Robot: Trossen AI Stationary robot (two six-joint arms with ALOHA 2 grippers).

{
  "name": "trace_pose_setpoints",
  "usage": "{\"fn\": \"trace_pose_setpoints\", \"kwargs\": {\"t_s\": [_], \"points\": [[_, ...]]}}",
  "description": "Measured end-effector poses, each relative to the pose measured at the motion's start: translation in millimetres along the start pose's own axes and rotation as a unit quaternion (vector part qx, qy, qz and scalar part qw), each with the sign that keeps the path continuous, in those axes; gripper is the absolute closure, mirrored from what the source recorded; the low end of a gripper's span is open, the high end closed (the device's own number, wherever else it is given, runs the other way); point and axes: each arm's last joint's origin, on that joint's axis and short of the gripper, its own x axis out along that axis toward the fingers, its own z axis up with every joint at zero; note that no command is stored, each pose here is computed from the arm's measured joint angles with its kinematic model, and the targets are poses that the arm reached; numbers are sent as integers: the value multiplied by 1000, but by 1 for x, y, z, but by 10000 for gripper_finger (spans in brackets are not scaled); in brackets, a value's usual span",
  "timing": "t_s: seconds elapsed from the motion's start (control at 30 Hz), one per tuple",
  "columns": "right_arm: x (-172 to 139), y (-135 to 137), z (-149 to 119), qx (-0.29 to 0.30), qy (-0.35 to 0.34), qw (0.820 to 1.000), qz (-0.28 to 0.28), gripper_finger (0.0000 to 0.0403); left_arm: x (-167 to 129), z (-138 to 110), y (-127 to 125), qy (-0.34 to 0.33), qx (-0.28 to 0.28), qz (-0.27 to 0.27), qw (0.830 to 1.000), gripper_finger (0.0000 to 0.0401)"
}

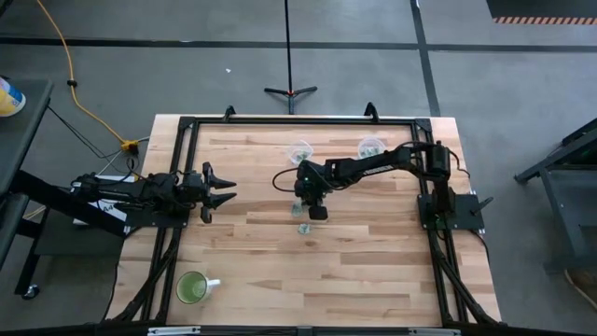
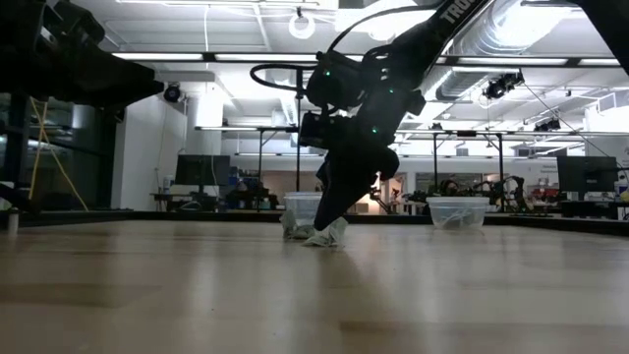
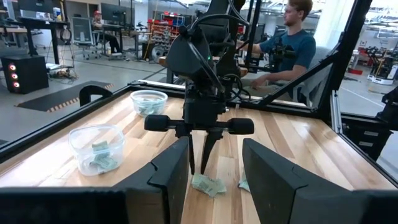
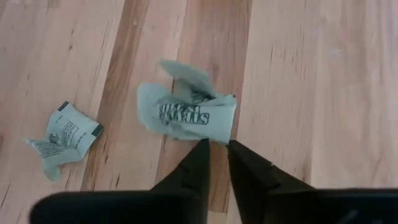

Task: Pick and place Stevia / Truvia into bins
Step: Put the stevia packet into the left transparent container

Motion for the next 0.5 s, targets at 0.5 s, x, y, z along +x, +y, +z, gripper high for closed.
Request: {"fn": "trace_pose_setpoints", "kwargs": {"t_s": [0.5], "points": [[-1, -3, -1, 17, -4, 1000, 23, 335, 0, 0, 0, 0, 0, 0, 1000, 215]]}}
